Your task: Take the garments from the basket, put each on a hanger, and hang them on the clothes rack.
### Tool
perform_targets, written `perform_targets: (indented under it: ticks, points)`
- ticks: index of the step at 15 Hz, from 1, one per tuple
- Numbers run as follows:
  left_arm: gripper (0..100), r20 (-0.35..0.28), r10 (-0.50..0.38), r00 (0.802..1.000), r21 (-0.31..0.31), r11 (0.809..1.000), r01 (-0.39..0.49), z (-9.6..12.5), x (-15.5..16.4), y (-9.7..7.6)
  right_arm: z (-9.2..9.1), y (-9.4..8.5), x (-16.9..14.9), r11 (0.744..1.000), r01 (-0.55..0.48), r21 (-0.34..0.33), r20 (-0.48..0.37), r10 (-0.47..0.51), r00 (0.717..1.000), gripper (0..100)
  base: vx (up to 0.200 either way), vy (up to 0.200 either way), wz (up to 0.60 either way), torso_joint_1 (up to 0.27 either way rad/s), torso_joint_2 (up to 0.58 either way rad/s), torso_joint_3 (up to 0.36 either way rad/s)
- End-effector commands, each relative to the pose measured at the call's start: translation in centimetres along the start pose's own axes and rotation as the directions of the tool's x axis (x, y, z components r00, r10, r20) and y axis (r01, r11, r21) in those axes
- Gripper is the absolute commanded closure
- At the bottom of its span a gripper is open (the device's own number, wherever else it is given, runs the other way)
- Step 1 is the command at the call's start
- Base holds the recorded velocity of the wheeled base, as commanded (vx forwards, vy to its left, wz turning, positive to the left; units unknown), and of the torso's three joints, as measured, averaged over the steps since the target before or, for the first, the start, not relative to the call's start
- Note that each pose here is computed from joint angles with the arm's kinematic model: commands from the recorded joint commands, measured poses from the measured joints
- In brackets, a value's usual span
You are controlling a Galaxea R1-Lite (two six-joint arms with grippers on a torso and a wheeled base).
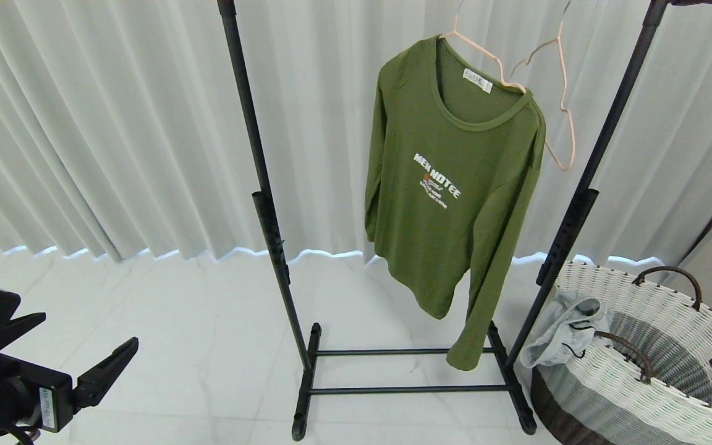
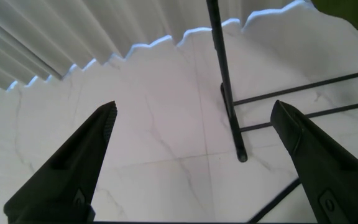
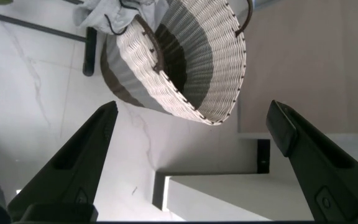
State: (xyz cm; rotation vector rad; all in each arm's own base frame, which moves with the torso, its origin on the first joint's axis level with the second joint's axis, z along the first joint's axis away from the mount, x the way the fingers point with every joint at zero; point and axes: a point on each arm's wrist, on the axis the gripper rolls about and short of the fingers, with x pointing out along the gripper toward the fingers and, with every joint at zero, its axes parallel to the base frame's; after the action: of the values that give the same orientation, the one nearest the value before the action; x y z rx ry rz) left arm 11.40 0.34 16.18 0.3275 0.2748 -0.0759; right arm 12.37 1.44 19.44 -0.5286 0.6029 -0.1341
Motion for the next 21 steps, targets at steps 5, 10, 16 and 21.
perform_targets:
  ticks: [5, 10, 16, 21]
  points:
    - [0, -0.005, -0.003, 1.000, 0.000, 1.000, 0.003, -0.26, -0.12, -0.12, 0.05, 0.09, 0.13, 1.000, 0.000, -0.009, 0.016, 0.000, 1.000, 0, 0.000, -0.040, 0.00, 0.000, 0.00, 0.000]
    - [0, -0.001, -0.005, 1.000, 0.002, 1.000, 0.005, -0.23, -0.17, -0.15, 0.04, 0.07, 0.13, 1.000, 0.001, -0.005, 0.015, -0.001, 1.000, 0, 0.000, -0.200, 0.00, 0.000, 0.00, 0.004]
    - [0, -0.001, -0.005, 1.000, 0.006, 1.000, 0.005, -0.23, -0.17, -0.15, 0.04, 0.06, 0.10, 1.000, 0.000, -0.003, 0.017, 0.000, 1.000, 0, 0.000, -0.167, 0.00, 0.000, 0.01, 0.001]
    - [0, 0.007, -0.004, 1.000, 0.004, 1.000, 0.004, -0.11, -0.25, -0.11, 0.07, 0.10, 0.20, 1.000, 0.001, -0.004, 0.014, -0.001, 1.000, 0, 0.000, 0.000, 0.00, 0.000, 0.00, 0.000]
